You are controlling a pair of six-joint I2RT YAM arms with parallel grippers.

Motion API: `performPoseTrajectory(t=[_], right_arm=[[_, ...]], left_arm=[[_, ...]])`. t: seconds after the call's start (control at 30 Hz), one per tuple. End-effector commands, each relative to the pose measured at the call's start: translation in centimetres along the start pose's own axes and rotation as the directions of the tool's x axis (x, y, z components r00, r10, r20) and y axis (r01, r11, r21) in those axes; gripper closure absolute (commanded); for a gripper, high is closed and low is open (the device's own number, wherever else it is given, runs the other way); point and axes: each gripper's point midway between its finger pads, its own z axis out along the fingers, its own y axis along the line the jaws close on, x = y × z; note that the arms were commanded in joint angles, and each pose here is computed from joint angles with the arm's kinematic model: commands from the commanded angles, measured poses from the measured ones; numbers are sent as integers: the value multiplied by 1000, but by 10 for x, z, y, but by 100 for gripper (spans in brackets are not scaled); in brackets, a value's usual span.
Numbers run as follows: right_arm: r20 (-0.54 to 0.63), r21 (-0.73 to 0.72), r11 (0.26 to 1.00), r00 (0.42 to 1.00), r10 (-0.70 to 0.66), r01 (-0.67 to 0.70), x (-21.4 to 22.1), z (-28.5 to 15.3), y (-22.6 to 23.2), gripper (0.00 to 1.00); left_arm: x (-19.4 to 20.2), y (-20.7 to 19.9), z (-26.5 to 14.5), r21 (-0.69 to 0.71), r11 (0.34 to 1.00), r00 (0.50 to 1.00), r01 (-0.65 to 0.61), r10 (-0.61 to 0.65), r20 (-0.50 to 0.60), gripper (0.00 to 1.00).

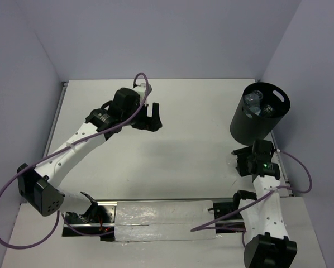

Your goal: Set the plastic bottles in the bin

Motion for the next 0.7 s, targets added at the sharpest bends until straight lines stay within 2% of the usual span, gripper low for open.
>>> performPoseTrajectory(t=[0.0,0.13,0.23,0.47,0.6,0.67], right_arm=[[-154,-81,992,984,86,-99,28,-29,25,56],[-181,-211,968,978,101,-139,32,-54,55,56],[-211,-252,960,975,66,-120,38,-68,73,56],[-345,-348,936,935,-84,-45,88,-87,118,55],[-401,-449,894,896,-191,-11,124,-99,153,55],[-422,-510,857,848,-322,72,152,-107,168,55]], left_arm=[[-39,25,-2,-147,987,993,61,-45,109,1],[-62,44,-5,-194,965,976,176,-146,162,1],[-75,57,-11,-199,951,958,238,-196,209,1],[-90,67,-12,-239,933,952,269,-219,215,1],[-99,73,-11,-270,919,948,286,-231,218,1],[-102,74,-14,-265,916,944,302,-248,216,1]])
